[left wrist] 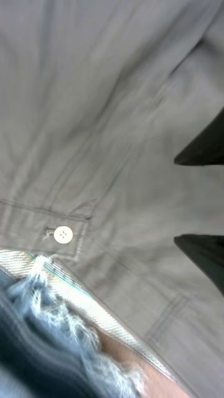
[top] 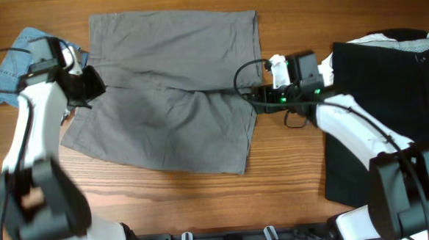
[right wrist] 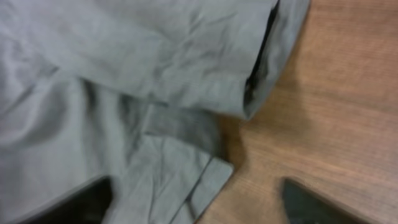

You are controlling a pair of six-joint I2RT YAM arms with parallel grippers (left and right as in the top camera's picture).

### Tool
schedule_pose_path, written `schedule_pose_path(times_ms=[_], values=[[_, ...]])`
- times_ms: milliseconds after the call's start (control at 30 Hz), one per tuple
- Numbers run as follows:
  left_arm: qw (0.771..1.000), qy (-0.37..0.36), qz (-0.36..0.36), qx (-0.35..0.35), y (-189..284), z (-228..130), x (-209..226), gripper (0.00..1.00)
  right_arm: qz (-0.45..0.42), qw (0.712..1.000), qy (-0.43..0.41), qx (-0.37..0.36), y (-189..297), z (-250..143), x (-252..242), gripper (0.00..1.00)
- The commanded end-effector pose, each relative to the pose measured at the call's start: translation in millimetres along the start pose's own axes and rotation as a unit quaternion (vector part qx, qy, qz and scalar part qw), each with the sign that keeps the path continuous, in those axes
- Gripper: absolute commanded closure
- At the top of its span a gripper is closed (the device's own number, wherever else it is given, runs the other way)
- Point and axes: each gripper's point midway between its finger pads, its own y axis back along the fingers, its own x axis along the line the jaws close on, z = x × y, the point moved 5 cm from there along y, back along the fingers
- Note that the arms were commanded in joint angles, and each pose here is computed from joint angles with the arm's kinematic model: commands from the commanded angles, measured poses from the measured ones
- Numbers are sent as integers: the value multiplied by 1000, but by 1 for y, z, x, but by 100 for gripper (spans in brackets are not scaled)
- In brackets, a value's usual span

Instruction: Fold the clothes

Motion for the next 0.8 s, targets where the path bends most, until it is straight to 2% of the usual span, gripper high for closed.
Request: schedule_pose_path(times_ms=[0, 100, 167, 333, 400, 433, 467, 567, 633, 700, 767], values=[[998, -26, -20, -55, 74, -9, -21, 60, -61, 998, 12, -10, -19, -6, -18, 9], [996, -37, -29, -72, 106, -23, -29, 56, -46, 999, 17, 7, -37, -15, -18, 16], [995, -42, -33, -80, 122, -31, -32, 51, -20, 999, 36, 18, -48, -21, -13, 27], [996, -41, -31, -71, 125, -38, -31, 47, 1, 999, 44, 9, -49, -18, -8, 28], [997, -39, -28, -60, 122, -40, -30, 47, 35, 996, 79, 7, -49, -17, 0, 34], [997, -38, -27, -57, 121, -40, -29, 47, 41, 996, 85, 7, -49, -17, 2, 38], [997, -38, -26, -54, 120, -41, -29, 47, 42, 995, 85, 6, -49, -17, 2, 47], [998, -37, -25, -49, 120, -43, -28, 47, 43, 996, 82, -7, -49, -11, 3, 80], [998, -36, -24, -45, 120, -44, -28, 47, 17, 999, 40, -23, -49, -5, -3, 96], [998, -36, -23, -43, 120, -45, -28, 47, -67, 995, -51, -46, -44, 3, -31, 96], [999, -34, -21, -35, 120, -48, -27, 47, -132, 980, -129, -74, -23, 12, -66, 96]])
